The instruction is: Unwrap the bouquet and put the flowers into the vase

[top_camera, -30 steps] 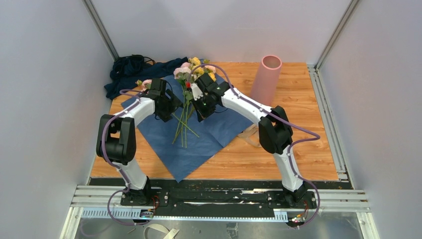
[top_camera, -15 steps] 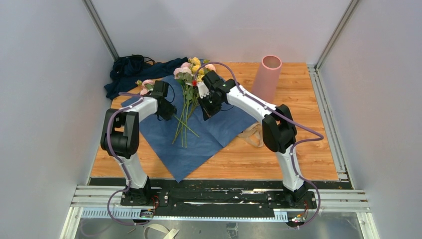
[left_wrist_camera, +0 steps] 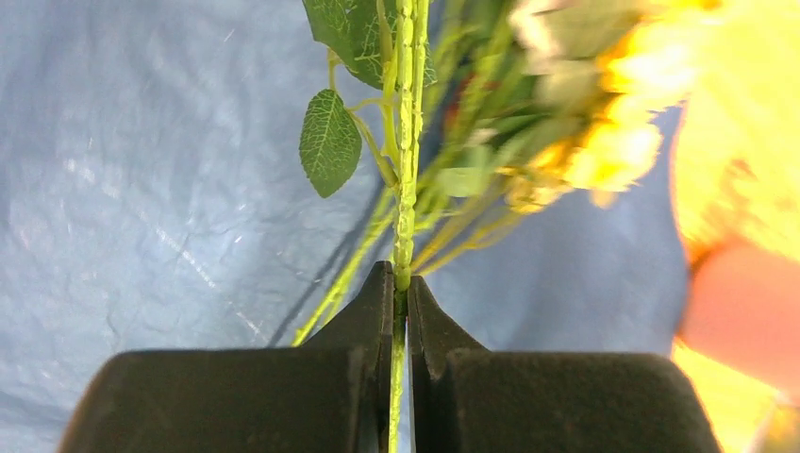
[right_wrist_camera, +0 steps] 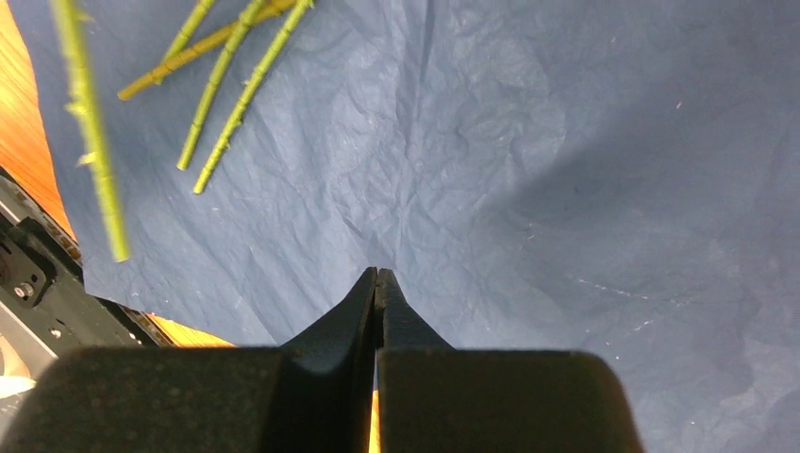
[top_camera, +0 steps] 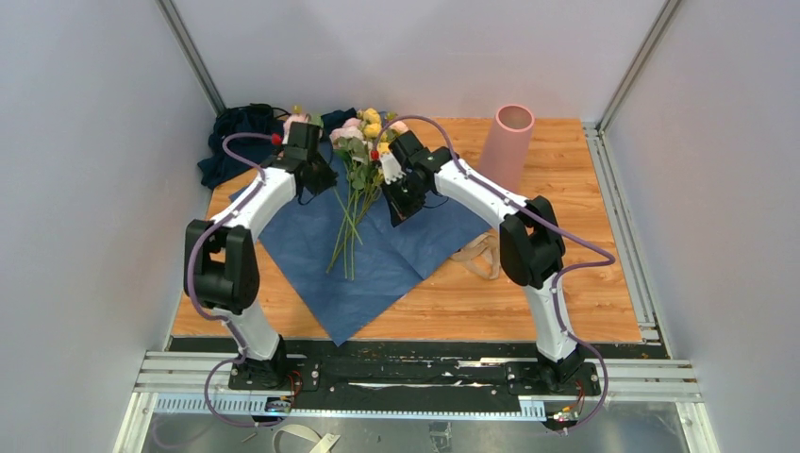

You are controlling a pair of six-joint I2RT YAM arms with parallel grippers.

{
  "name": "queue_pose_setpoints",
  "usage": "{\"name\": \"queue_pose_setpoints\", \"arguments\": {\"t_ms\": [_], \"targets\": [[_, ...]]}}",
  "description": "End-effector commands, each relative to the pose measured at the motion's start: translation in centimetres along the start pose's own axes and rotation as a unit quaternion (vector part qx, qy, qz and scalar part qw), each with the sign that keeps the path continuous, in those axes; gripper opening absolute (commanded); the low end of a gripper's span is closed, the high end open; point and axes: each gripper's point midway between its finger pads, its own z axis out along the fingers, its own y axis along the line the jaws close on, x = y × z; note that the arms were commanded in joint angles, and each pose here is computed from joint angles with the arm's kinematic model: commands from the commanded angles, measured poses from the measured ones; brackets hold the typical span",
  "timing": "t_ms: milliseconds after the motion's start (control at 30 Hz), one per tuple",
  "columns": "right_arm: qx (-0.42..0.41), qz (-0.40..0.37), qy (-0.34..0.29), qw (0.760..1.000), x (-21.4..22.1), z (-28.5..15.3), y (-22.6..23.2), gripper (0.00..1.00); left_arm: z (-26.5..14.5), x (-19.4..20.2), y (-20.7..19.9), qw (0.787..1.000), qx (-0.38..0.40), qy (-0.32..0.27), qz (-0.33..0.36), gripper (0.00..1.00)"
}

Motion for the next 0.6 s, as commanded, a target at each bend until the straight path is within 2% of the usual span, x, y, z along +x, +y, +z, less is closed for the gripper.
{"name": "queue_pose_setpoints", "arguments": {"t_ms": [0,67,100,267,300,433,567], "targets": [[-0.009,-0.017,-0.068,0.998,-4.3,-4.3,1.6,0.00,-6.9,-4.9,-6.3,0.983,0.135,-0.072,0.104,0.00],[-0.030,-0.014,-0.110,0.993,-6.8,-6.3,2.6,0.01,-9.4,-5.5,-8.5,0.967,0.195,-0.082,0.143,0.00],[-0.046,-0.013,-0.137,0.989,-8.2,-7.5,3.4,0.05,-10.6,-5.6,-9.5,0.958,0.222,-0.087,0.159,0.00],[-0.115,-0.013,-0.294,0.949,-15.4,-14.9,6.2,0.56,-14.9,-4.7,-13.2,0.915,0.340,-0.069,0.204,0.00],[-0.120,-0.013,-0.312,0.942,-16.2,-16.2,6.5,0.63,-15.5,-4.4,-13.7,0.907,0.359,-0.065,0.210,0.00],[-0.135,-0.027,-0.379,0.915,-19.7,-20.7,7.5,0.75,-17.3,-3.4,-14.6,0.886,0.399,-0.053,0.229,0.00],[-0.166,-0.027,-0.397,0.902,-21.5,-21.6,8.4,0.77,-18.3,-2.1,-15.0,0.877,0.405,-0.041,0.256,0.00]]}}
